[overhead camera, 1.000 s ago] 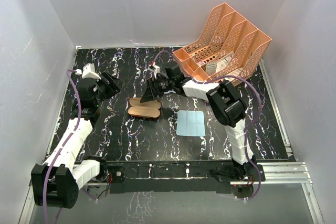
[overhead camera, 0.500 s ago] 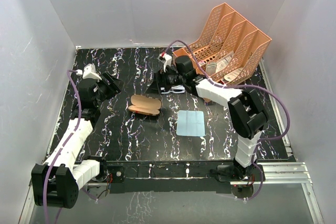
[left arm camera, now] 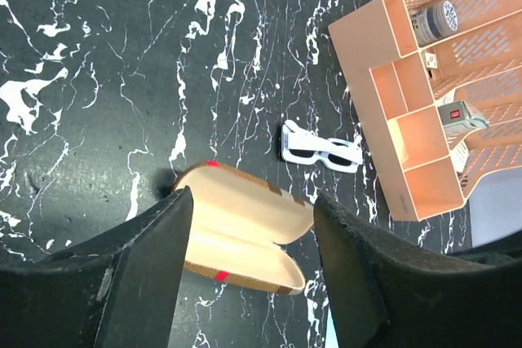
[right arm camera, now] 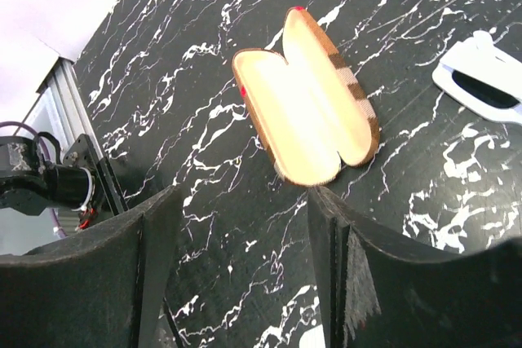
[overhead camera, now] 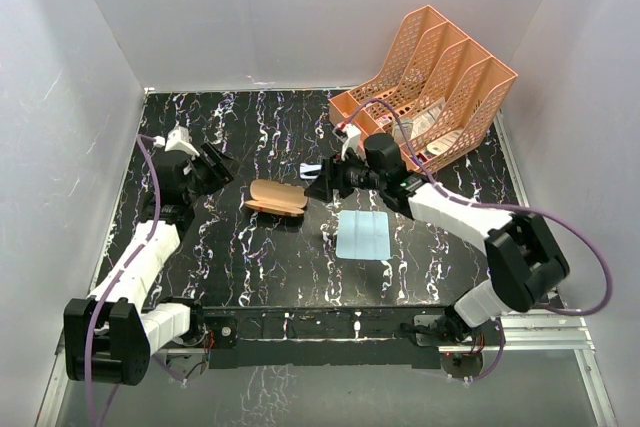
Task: Organize the sunglasses
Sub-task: Place the sunglasses case at the center of the board, then adjust the sunglasses case at the center of the board.
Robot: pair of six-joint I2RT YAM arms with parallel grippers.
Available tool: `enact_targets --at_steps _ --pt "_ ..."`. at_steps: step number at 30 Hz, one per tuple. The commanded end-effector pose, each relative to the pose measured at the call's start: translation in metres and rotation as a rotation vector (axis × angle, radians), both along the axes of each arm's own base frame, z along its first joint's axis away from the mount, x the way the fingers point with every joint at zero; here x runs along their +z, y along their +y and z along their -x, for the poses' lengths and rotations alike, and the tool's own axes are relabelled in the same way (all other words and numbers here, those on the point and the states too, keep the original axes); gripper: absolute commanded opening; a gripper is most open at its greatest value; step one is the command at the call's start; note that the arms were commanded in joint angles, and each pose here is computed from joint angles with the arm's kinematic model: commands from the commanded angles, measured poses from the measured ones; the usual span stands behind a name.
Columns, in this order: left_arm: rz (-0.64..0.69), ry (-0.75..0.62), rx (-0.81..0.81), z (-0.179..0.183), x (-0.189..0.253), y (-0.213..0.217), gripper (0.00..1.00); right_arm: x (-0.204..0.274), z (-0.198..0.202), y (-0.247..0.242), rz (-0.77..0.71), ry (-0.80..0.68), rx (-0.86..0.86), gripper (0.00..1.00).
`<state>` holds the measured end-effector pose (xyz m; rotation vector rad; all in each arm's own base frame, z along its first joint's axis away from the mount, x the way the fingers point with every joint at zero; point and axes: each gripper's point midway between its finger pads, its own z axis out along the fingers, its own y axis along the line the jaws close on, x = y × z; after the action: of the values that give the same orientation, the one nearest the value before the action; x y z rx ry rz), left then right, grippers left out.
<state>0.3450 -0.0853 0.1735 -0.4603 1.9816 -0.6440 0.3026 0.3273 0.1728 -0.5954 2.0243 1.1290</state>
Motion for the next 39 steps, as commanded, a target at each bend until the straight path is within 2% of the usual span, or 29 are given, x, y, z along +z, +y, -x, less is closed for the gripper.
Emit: enact_targets --at_steps 1,6,11,16,19,20,25,30,32,33,34,39 --pt "0.030 0.017 -0.041 0.001 -0.001 -0.008 0.59 0.023 0.005 -0.015 -0.039 -0.078 -0.080 0.60" --pt "0.020 0.061 -0.041 0.001 -0.015 -0.007 0.57 0.012 0.021 -0.034 -0.007 -0.058 -0.120 0.46" --pt "0.029 0.078 -0.059 0.004 -0.020 -0.011 0.55 0.007 0.032 -0.048 0.006 -0.062 -0.158 0.43" --pt "0.020 0.071 -0.081 0.006 -0.019 -0.018 0.55 0.000 0.038 -0.057 0.019 -0.048 -0.183 0.24" --pt "0.008 0.065 -0.106 0.006 -0.018 -0.030 0.54 -0.005 0.042 -0.059 0.019 -0.030 -0.187 0.04" --pt "0.000 0.065 -0.117 0.007 -0.019 -0.035 0.54 -0.006 0.043 -0.060 0.018 -0.026 -0.190 0.00" --pt "-0.072 0.065 -0.172 0.010 -0.021 -0.061 0.54 -0.011 0.050 -0.065 0.023 -0.026 -0.192 0.00" --pt "-0.037 0.072 -0.178 0.011 -0.032 -0.068 0.54 -0.020 0.050 -0.065 0.036 -0.018 -0.188 0.00" --pt "-0.032 0.085 -0.183 0.012 -0.040 -0.070 0.54 -0.025 0.050 -0.065 0.045 -0.009 -0.184 0.14" --pt "-0.036 0.094 -0.184 0.012 -0.044 -0.070 0.54 -0.027 0.051 -0.064 0.045 -0.009 -0.174 0.11" --pt "-0.043 0.105 -0.180 0.013 -0.049 -0.069 0.54 -0.028 0.052 -0.062 0.042 -0.010 -0.159 0.02" --pt "-0.089 0.122 -0.111 0.016 -0.057 -0.054 0.54 -0.037 0.041 -0.054 0.041 0.016 -0.169 0.00"
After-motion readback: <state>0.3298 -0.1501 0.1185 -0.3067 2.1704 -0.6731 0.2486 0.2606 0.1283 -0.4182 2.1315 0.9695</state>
